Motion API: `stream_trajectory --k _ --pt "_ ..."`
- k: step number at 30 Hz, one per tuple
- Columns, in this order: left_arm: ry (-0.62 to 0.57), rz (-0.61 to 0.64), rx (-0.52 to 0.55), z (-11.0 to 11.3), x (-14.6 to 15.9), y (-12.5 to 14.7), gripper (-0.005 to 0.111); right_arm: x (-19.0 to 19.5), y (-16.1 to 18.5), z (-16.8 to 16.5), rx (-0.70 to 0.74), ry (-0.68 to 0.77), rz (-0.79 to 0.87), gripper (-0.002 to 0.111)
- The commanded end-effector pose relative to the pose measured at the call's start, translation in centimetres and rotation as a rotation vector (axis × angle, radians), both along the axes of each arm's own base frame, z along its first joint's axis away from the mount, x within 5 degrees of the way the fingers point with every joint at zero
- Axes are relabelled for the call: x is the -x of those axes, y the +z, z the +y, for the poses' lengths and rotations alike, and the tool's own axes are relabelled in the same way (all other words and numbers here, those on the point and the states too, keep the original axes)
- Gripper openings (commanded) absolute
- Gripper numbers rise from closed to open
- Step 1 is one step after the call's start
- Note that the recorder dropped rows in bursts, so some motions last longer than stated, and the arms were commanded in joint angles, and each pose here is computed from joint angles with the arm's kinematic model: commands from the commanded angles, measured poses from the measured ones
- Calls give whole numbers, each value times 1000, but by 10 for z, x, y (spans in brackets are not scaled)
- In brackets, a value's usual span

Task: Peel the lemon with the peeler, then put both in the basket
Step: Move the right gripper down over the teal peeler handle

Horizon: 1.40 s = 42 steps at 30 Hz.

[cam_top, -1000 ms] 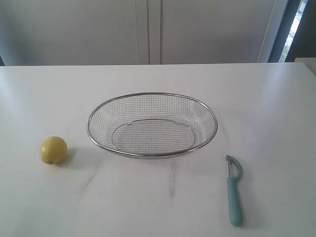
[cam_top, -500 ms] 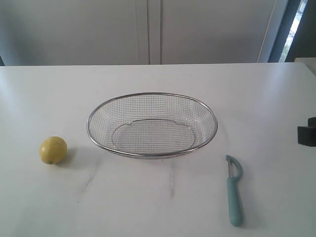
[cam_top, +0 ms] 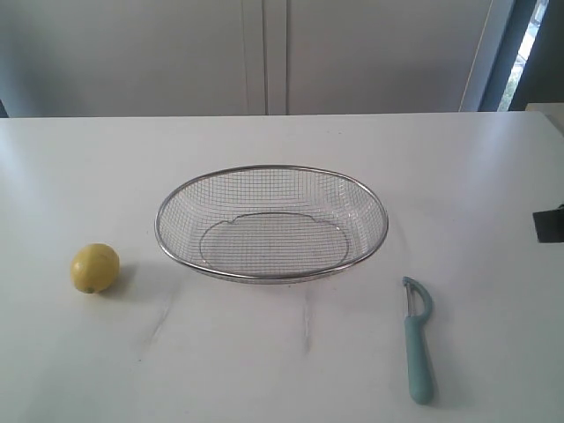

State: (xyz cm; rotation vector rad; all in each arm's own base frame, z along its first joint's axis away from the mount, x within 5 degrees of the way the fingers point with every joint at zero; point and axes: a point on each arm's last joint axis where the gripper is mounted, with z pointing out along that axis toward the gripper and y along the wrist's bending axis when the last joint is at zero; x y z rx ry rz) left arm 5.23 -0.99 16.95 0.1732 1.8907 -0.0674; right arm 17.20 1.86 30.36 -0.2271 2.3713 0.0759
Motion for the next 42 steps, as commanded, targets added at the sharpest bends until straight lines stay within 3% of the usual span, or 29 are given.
stream_trajectory --k 1,9,16,32,39,42 --pt "-4 -8 13 0 0 1 0 4 -2 2 -50 -31 68 0" --pt "-4 -8 13 0 0 1 0 13 -2 -2 -74 -161 300 0" --pt "-4 -8 13 0 0 1 0 2 -11 3 -106 -171 459 0" --pt "-4 -8 13 0 0 1 0 -30 -56 72 -96 -83 611 0" --pt "-4 -8 13 0 0 1 0 -43 -70 103 -96 -58 613 0" --pt "-4 -8 13 0 0 1 0 -49 -75 104 -94 -111 583 0"
